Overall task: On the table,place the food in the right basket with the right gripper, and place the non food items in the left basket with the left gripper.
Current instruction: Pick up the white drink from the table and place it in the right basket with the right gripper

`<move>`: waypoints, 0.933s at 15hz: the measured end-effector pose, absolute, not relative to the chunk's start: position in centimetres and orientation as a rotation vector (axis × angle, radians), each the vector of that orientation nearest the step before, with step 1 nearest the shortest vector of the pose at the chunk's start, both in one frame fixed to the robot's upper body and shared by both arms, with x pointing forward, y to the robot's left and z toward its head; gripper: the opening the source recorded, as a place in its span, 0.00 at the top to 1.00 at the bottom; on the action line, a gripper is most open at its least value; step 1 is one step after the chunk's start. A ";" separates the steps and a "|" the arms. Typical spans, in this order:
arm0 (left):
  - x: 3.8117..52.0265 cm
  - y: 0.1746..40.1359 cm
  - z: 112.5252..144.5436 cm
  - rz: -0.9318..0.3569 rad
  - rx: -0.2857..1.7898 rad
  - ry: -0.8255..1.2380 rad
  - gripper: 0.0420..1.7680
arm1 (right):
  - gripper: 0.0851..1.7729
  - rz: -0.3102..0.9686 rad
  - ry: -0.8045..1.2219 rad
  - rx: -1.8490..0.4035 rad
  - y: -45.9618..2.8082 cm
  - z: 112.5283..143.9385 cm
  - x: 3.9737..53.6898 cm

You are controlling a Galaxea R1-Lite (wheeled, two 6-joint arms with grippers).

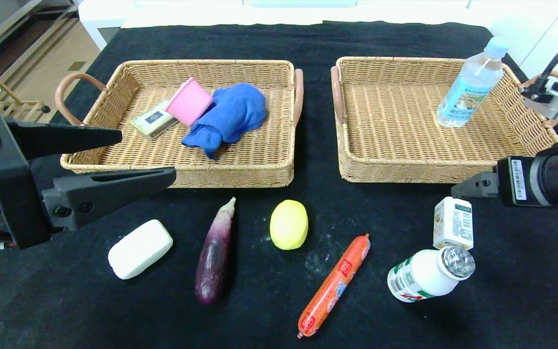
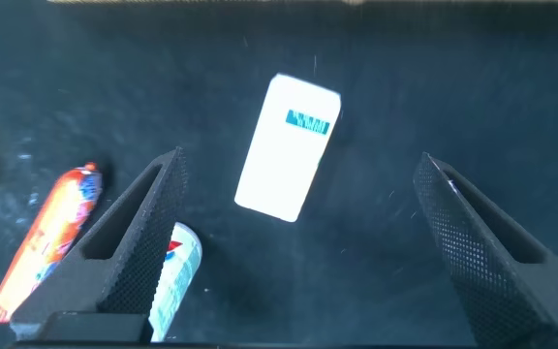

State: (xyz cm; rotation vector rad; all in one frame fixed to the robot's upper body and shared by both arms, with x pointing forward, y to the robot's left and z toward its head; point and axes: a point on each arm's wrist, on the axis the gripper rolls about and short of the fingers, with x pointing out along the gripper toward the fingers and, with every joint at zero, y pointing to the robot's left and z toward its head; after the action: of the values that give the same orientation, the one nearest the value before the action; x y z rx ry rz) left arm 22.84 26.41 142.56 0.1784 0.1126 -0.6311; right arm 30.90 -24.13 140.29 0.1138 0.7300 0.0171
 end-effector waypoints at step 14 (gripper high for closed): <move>22.8 26.4 142.5 -0.631 0.179 0.113 0.03 | 0.04 -0.117 0.915 0.209 -21.9 135.5 35.8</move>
State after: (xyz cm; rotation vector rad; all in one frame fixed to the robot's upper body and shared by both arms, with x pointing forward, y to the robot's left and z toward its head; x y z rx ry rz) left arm 22.80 26.43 142.53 0.1785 0.1135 -0.6311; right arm 35.82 -21.90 135.48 0.2092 0.9155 -0.1172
